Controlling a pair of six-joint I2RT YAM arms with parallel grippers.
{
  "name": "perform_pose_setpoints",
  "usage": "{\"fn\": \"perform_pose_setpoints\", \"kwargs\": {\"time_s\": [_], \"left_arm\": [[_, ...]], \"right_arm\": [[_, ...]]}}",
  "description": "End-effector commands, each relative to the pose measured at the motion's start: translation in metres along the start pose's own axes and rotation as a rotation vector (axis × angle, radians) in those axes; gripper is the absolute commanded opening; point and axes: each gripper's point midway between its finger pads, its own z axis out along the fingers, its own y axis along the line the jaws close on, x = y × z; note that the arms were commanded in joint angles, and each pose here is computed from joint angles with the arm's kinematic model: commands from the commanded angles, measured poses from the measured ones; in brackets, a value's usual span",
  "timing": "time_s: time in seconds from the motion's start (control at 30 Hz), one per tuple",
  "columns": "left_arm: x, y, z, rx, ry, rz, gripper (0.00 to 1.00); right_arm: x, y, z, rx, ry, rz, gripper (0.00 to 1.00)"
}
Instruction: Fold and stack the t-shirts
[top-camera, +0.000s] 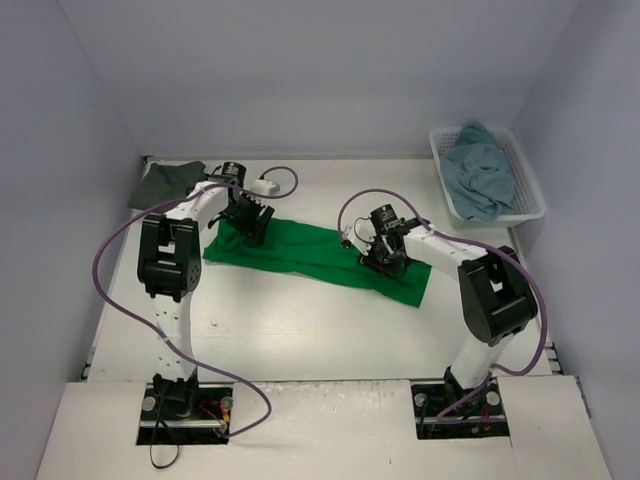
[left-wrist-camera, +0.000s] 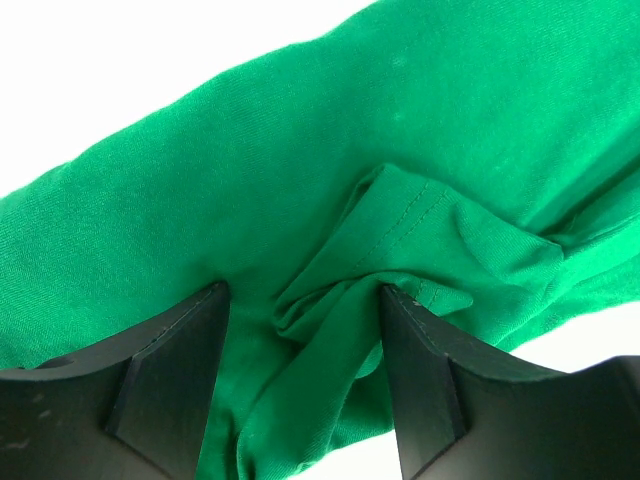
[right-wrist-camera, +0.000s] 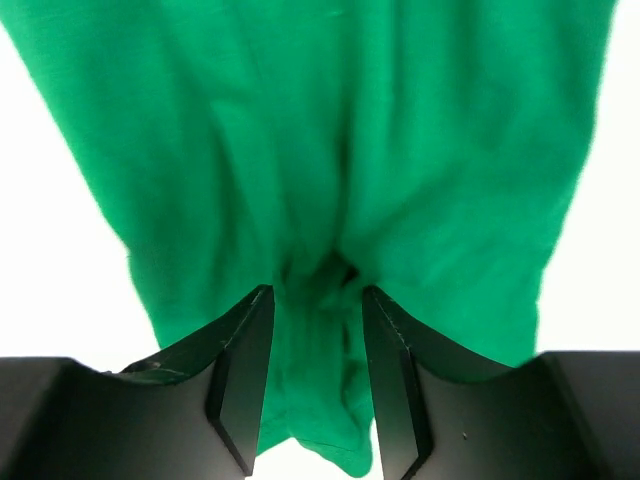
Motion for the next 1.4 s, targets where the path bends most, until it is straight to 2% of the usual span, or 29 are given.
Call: {"fn": "perform_pose_setpoints", "kwargs": {"time_s": [0.0,0.1,0.23,0.4,0.63,0.77,0.8,0.83,1.03,1.17,1.37], "left_arm": [[-0.008,0.011,-0.010,-0.036,-0.009,0.013,0.56],[-0.012,0.018,-0.005,-0.051,-0.005,0.017,0.56],[-0.021,0.028,0.007,-0.049,0.007,0.008,0.56],[-0.037,0.034,0.019,-0.038,-0.012,-0.037,0.56],[-0.063,0.037,0.040,-0.012,-0.058,-0.124,0.56],[-0.088,0.036,0.040,-0.030,-0.099,-0.118,0.56],[-0.077,0.027,0.052,-0.009,-0.037,-0.114,0.56],[-0.077,0.025,0.053,-0.009,-0.028,-0.100,0.56],[-0.099,-0.002,0.048,0.017,-0.077,-0.079,0.56],[-0.121,-0.016,0.045,0.087,-0.127,-0.122,0.63],[-0.140,-0.030,0.059,0.165,-0.170,-0.232,0.72]], "right_arm": [[-0.002,-0.021,-0.004,0.088,0.063,0.014,0.37],[0.004,-0.003,0.007,0.034,0.110,-0.017,0.33],[0.006,0.025,0.020,-0.033,0.145,-0.080,0.16],[0.008,0.058,0.028,-0.108,0.180,-0.161,0.06],[0.000,0.112,0.027,-0.194,0.193,-0.287,0.05],[-0.007,0.153,0.025,-0.235,0.194,-0.398,0.05],[-0.009,0.161,0.023,-0.245,0.187,-0.412,0.05],[-0.012,0.168,0.022,-0.251,0.180,-0.420,0.05],[-0.039,0.205,0.014,-0.278,0.123,-0.500,0.06],[-0.054,0.224,0.015,-0.309,0.095,-0.521,0.06],[-0.072,0.234,0.022,-0.317,0.081,-0.523,0.13]]}}
